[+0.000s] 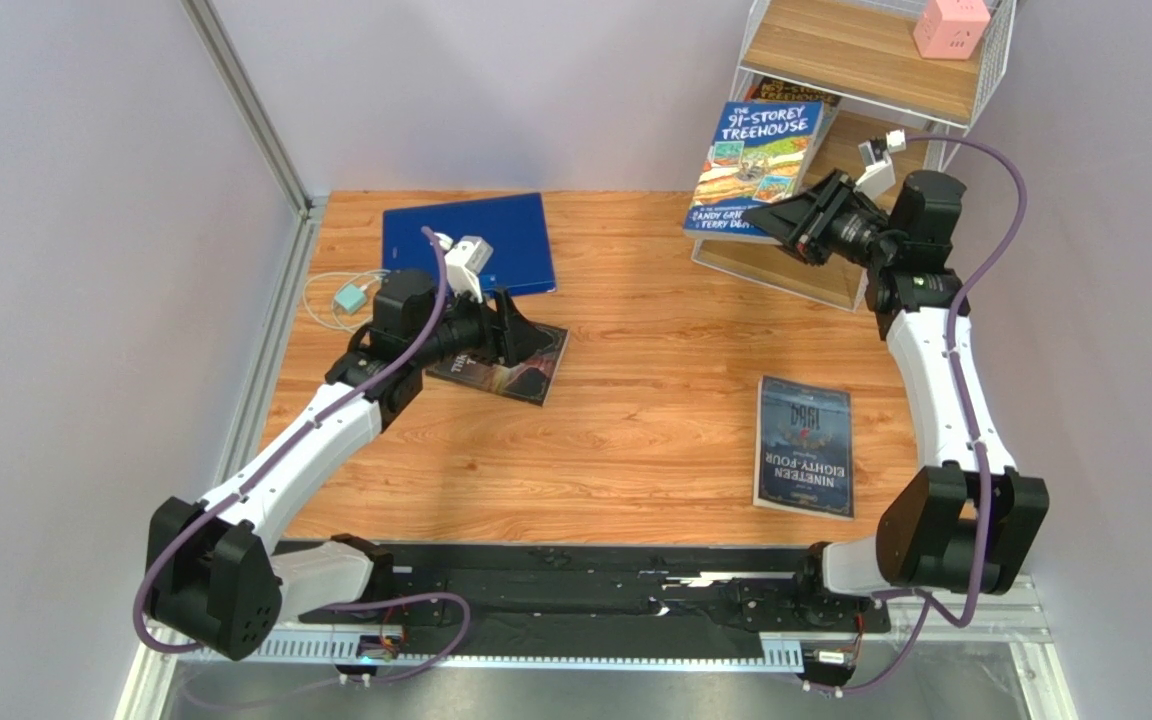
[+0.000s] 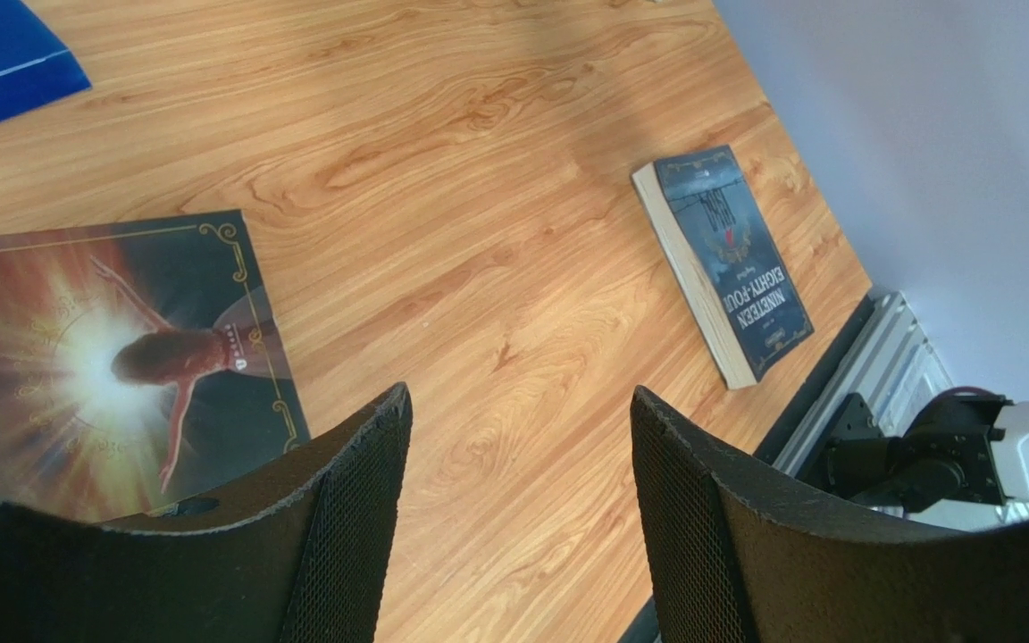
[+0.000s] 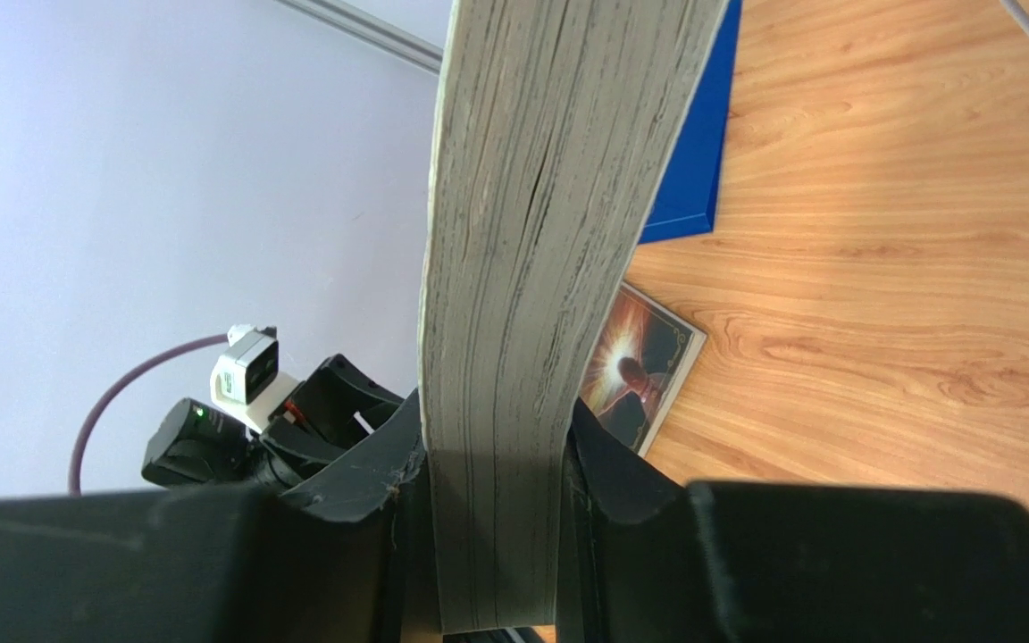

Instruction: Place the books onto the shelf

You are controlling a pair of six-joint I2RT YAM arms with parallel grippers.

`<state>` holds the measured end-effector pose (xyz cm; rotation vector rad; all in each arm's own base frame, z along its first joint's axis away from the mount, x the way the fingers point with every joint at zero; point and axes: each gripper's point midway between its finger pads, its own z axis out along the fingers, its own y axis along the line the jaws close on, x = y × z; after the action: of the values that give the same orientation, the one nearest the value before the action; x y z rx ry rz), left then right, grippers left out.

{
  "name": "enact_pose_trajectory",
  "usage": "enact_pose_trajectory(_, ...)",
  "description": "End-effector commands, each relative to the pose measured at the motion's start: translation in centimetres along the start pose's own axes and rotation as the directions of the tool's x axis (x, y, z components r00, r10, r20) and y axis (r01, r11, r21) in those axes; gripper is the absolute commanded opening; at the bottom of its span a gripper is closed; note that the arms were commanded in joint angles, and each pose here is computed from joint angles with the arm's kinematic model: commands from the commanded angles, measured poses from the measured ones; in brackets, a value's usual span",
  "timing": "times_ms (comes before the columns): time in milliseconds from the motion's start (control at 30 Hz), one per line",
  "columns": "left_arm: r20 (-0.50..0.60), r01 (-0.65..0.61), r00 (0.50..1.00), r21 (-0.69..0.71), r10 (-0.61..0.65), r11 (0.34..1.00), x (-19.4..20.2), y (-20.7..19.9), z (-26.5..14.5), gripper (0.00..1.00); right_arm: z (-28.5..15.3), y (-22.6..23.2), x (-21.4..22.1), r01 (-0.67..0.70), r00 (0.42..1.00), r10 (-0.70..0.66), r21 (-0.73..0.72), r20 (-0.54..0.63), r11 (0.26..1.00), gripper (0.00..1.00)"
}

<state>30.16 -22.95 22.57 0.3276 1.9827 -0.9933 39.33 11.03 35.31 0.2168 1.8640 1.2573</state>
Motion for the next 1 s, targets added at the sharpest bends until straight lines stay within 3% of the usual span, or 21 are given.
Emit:
enact_pose_trajectory(0, 0.014, -0.043, 0.999, 0.003, 0.043, 0.999, -0.3, 0.0, 0.0, 0.66, -0.4, 2.9, -1.6, 0.038, 0.999, -0.036, -0.099, 0.023, 0.994, 0.0)
enact_pose_trajectory(500, 0.006, -0.087, 0.996, -0.042, 0.088, 0.995, -0.6, 0.6, -0.5, 0.65, 1.6, -0.4, -4.7, -0.023, 0.989, 0.028, -0.038, 0.144, 0.999, 0.0)
enact_pose_trajectory(967, -0.01, -0.094, 0.996, -0.059, 0.094, 0.994, 0.2, 1.1, -0.6, 0.65, 3.0, -1.8, -6.3, -0.049, 0.989, 0.052, -0.025, 0.138, 0.999, 0.0)
